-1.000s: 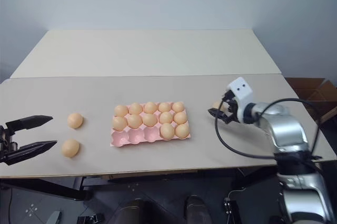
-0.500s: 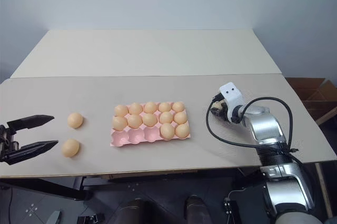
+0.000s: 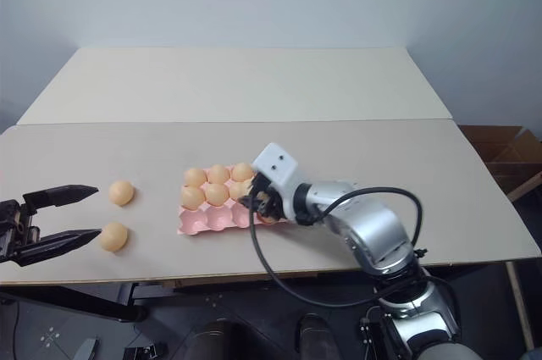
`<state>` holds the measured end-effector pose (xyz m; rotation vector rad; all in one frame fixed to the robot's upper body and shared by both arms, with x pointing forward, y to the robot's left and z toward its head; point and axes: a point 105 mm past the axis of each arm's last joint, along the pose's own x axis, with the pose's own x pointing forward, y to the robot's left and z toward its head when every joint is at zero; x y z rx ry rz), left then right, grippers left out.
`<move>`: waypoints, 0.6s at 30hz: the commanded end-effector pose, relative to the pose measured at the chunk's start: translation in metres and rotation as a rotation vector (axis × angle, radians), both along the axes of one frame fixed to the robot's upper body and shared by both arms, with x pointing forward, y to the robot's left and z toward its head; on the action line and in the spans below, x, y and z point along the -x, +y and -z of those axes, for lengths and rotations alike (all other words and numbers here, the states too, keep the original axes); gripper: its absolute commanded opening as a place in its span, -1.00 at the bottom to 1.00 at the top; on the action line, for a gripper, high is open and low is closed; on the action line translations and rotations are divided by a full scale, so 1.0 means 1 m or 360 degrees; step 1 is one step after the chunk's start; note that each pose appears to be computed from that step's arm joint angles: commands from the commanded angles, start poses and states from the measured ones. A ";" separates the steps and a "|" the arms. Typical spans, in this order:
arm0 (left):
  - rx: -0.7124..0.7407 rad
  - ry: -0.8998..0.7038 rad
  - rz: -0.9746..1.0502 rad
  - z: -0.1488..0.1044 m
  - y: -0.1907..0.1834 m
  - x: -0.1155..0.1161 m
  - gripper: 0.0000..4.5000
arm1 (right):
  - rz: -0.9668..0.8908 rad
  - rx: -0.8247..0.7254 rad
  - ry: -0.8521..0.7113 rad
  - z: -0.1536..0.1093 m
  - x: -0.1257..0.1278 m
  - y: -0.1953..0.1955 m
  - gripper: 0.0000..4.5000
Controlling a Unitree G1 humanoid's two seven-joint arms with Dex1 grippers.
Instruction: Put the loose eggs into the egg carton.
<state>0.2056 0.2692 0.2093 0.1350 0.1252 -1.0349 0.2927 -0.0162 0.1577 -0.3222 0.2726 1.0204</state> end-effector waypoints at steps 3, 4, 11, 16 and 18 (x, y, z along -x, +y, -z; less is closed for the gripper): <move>-0.0019 -0.0019 0.0052 -0.007 -0.004 0.002 1.00 | -0.0036 0.0026 -0.0067 0.001 0.004 0.016 -0.16; -0.0020 -0.0017 0.0052 -0.007 -0.004 0.002 1.00 | -0.0045 0.0035 -0.0070 0.002 0.005 0.018 -0.04; -0.0028 -0.0020 0.0047 -0.009 -0.002 0.002 1.00 | 0.0006 -0.0040 -0.0135 -0.021 -0.001 0.007 0.98; -0.0038 -0.0020 0.0015 -0.010 0.003 0.003 1.00 | 0.0050 -0.0113 -0.0221 -0.051 0.002 -0.034 0.99; -0.0038 -0.0020 -0.0006 -0.010 0.007 0.003 1.00 | 0.0079 -0.0145 -0.0245 -0.060 0.003 -0.054 0.99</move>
